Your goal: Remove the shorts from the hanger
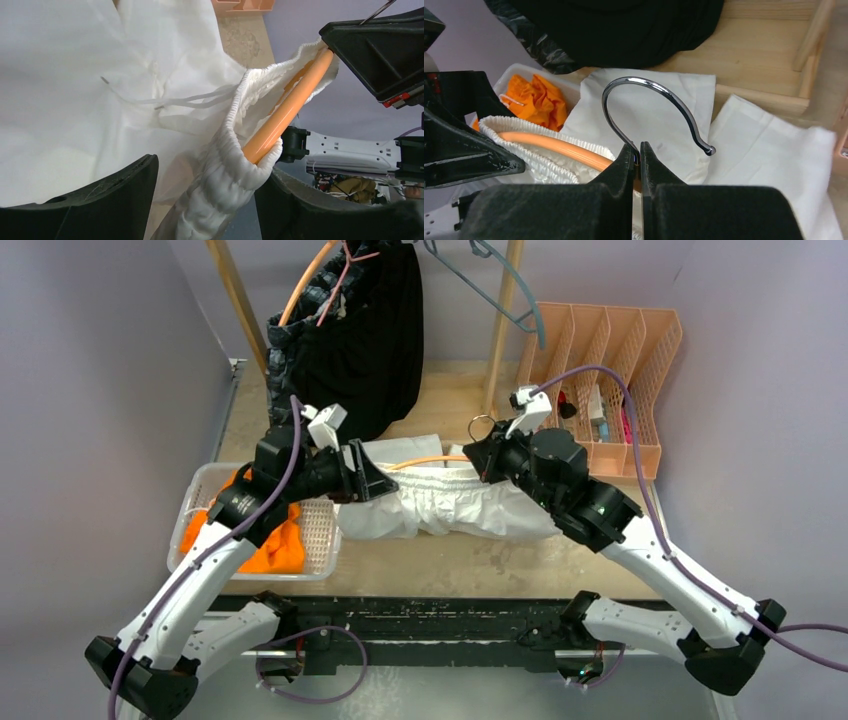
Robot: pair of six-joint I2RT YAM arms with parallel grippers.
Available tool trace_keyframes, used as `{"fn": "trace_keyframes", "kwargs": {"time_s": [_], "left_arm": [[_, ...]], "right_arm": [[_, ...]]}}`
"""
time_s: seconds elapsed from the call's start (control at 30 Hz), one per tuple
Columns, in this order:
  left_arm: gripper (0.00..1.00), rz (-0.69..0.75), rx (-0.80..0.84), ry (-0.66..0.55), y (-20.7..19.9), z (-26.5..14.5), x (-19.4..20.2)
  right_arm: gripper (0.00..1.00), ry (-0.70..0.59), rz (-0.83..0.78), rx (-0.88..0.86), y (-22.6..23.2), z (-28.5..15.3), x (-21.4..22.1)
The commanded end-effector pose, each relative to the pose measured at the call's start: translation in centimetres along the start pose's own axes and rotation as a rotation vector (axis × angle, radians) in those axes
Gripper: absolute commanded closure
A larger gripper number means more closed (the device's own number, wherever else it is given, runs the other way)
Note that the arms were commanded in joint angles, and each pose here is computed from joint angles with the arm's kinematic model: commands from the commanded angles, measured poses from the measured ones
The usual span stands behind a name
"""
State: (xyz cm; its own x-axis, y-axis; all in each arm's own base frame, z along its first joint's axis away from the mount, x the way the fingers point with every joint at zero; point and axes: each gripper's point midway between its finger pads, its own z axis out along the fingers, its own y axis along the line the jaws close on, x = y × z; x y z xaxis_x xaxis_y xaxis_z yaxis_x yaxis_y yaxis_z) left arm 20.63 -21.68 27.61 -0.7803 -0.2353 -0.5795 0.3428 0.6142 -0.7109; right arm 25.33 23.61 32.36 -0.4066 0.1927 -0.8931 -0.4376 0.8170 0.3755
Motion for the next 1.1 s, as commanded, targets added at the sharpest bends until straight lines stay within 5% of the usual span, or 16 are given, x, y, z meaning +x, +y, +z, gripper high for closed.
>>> {"fn": "trace_keyframes", "kwargs": {"time_s": [0.0,0.2,0.37,0.57,1.07], "left_arm": [[0.31,0.033,-0.002,-0.075,-1.3,0.1,-3.0],[0.27,0.036,-0.261,-0.088,3.6,-0.8,-2.7],[0.24,0.014,-0.403,-0.128,6.6,-2.1,-2.0],[0.23,-0.079,-0.246,-0.116,3.9,-0.2,-1.9],[0.27,-0.016,-0.388,-0.051,1.3,4.7,0.4]], "right_arm": [[1.0,0.02,-0.051,0.166,-2.6,0.1,0.8],[1.0,0.122,0.019,0.299,-5.3,1.6,5.7],[1.0,0.003,0.1,0.261,-5.0,0.8,4.2],[1.0,-0.052,0.073,0.223,-5.1,0.3,3.8],[1.0,-0.055,-0.013,0.33,-7.5,1.3,4.9]]}}
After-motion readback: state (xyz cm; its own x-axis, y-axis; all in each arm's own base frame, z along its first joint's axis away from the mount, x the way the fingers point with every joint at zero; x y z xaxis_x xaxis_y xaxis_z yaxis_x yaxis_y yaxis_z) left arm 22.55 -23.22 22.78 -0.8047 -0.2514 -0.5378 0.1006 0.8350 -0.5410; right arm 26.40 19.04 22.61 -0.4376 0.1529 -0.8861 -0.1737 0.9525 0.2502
